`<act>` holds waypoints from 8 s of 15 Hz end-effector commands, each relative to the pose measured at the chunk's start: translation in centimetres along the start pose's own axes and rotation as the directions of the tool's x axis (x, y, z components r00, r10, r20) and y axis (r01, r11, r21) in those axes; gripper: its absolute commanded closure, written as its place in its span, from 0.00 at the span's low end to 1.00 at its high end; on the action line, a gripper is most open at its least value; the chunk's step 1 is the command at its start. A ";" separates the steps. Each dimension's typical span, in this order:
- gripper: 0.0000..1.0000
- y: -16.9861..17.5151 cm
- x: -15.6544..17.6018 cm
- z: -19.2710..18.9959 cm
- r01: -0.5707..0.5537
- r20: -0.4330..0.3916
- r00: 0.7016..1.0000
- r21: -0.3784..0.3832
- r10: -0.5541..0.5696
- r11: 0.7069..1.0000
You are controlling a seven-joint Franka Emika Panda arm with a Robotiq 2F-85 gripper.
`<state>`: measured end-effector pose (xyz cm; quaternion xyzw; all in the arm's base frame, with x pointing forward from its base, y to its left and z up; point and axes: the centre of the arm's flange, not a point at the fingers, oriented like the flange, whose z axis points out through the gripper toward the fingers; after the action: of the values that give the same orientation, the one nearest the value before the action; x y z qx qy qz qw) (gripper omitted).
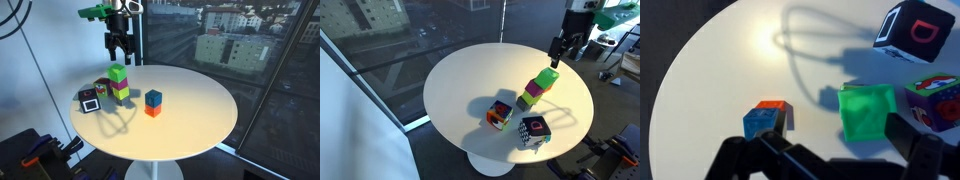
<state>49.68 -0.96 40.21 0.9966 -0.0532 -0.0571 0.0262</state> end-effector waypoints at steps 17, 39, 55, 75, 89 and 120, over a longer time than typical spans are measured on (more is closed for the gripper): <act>0.00 9.4 6.1 4.2 -0.089 -0.002 0.996 0.047 0.089 0.995; 0.00 11.3 8.4 10.8 0.000 -0.046 0.999 0.021 0.001 1.000; 0.00 9.1 7.7 12.8 0.032 -0.077 0.997 -0.010 -0.033 0.999; 0.66 8.8 8.0 13.8 0.036 -0.076 0.996 -0.018 -0.038 0.999; 0.70 10.6 5.6 8.0 0.030 -0.060 0.998 0.000 -0.030 1.000; 0.70 4.0 -5.2 -3.9 0.360 -0.123 0.926 0.014 -0.356 0.933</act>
<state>46.74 -5.12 43.95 0.9945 0.1043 -0.0017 0.0104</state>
